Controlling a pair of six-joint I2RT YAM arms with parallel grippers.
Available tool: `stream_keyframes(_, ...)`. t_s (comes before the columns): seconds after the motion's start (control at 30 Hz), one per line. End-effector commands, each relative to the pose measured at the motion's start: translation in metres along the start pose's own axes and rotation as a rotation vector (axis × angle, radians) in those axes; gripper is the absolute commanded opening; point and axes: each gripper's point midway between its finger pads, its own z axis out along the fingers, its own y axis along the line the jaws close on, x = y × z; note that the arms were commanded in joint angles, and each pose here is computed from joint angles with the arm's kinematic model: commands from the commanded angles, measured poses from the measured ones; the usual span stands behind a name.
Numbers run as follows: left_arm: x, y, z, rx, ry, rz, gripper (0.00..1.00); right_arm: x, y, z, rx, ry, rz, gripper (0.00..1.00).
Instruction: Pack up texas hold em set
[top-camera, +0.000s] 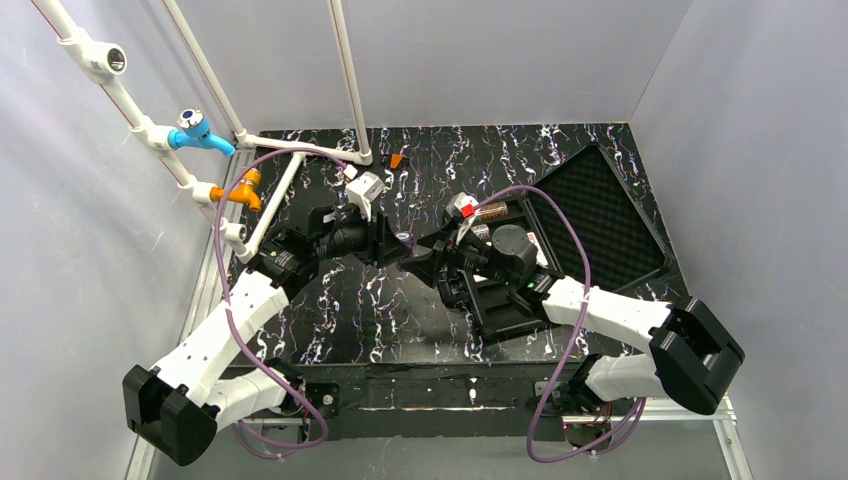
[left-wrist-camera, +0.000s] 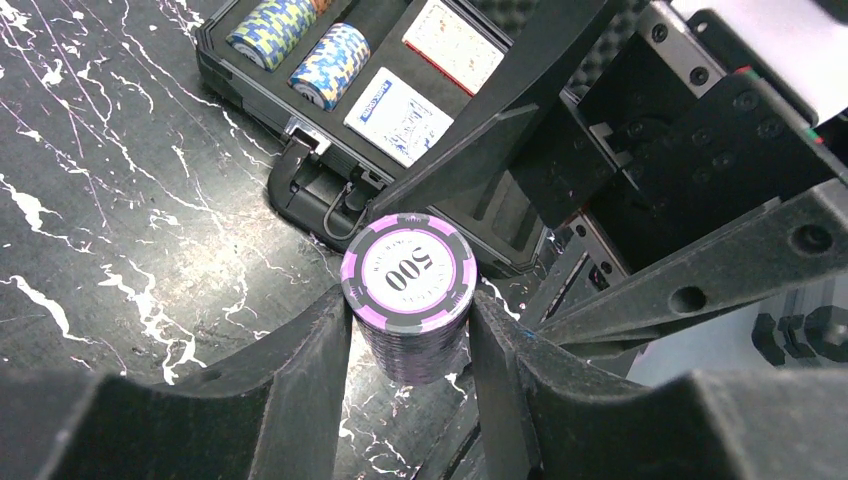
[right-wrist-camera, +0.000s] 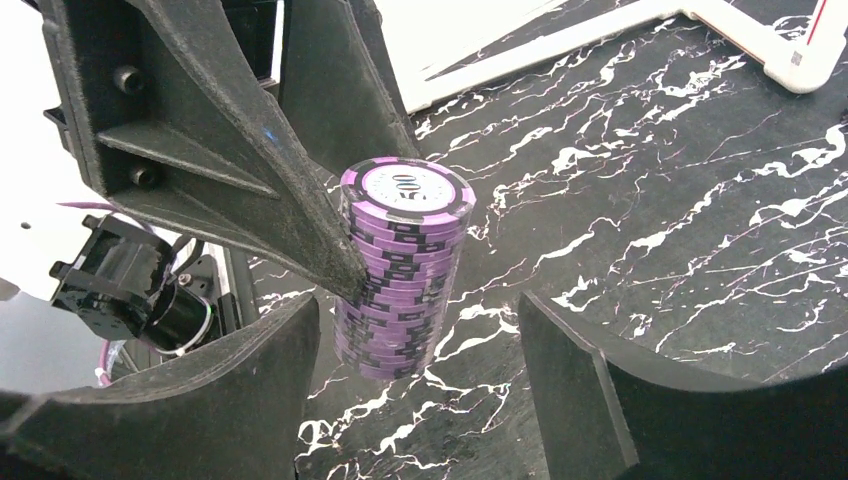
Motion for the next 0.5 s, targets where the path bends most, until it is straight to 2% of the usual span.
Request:
stream_keyframes(0.0,-0.02,-0.014,-0.007,0.04,-0.083,0.04,0.0,-0.014,0.001,0.009,0.038,-0.068,-0.013,0.79)
stream_keyframes(0.33,-0.02,-0.013,-0.008,0.034,-0.086,0.042,0.0,-0.012,0.008,0.022,0.048,-0.087,0.003,0.68)
stream_keyframes(0.47,-0.021,-0.012,-0.008,0.03,-0.086,0.044,0.0,-0.015,0.011,0.022,0.048,-0.108,0.004,0.67)
